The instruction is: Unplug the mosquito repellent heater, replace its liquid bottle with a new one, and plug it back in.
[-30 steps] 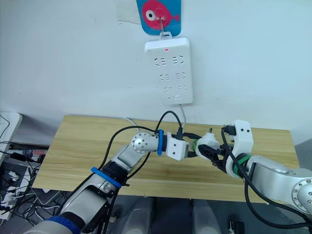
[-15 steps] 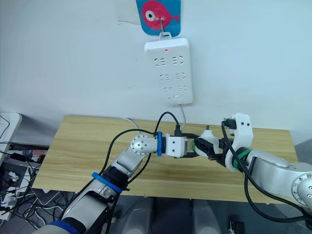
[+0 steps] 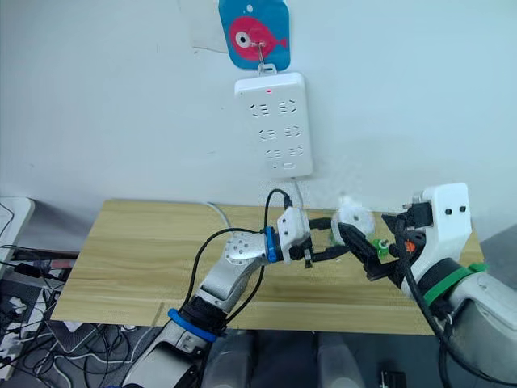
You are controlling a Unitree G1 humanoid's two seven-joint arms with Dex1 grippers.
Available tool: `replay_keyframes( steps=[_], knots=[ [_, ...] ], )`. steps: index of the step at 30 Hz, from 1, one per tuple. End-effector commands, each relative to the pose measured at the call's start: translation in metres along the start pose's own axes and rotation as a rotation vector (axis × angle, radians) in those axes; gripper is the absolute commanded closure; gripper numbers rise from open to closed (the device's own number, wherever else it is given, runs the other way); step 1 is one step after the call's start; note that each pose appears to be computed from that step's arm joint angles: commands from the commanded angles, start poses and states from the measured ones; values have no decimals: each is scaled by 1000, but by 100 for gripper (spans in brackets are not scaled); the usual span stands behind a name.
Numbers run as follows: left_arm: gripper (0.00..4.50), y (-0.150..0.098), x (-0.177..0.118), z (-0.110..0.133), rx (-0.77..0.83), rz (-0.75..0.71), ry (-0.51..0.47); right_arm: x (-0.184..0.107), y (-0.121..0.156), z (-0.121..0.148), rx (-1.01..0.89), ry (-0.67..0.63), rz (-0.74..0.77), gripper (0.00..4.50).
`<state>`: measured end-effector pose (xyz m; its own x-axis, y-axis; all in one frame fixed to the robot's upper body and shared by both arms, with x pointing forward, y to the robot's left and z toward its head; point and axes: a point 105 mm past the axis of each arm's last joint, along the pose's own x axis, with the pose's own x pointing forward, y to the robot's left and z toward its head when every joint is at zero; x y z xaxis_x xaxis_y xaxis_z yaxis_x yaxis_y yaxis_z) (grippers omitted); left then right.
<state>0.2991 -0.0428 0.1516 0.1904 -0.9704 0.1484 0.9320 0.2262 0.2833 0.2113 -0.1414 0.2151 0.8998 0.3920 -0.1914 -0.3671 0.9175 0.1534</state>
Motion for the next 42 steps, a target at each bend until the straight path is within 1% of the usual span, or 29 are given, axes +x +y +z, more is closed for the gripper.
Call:
replay_keyframes(
  steps=[1, 2, 6, 10, 13, 19, 31, 34, 36, 37, 42],
  knots=[
    [227, 8, 4, 26, 28, 38, -104, 8, -1, -18, -26, -92, -52, 5],
    [227, 9, 5, 27, 31, 38, -109, 9, -1, -22, -37, -130, -68, 5],
    [227, 8, 6, 30, 41, 12, -120, 6, 2, -20, -77, -291, -143, 5],
    [227, 5, 6, 28, 15, -17, -120, 6, 11, -19, -124, -357, -136, 5],
    [227, 4, 5, 27, 6, -24, -121, 9, 20, -13, -99, -405, -116, 5],
    [227, 2, 6, 28, 4, -31, -125, 15, 27, -6, -89, -429, -110, 5],
    [227, -3, 6, 30, 13, -54, -129, 21, 25, 0, -85, -422, -131, 5],
    [227, -3, 6, 30, 17, -57, -130, 21, 23, 0, -92, -424, -141, 62],
    [227, -4, 6, 30, 18, -58, -130, 21, 23, 0, -101, -420, -135, 137],
    [227, -4, 6, 30, 19, -59, -131, 22, 23, 0, -105, -420, -134, 161],
    [227, -5, 6, 31, 22, -60, -134, 22, 23, 1, -113, -418, -133, 161]
  ],
)
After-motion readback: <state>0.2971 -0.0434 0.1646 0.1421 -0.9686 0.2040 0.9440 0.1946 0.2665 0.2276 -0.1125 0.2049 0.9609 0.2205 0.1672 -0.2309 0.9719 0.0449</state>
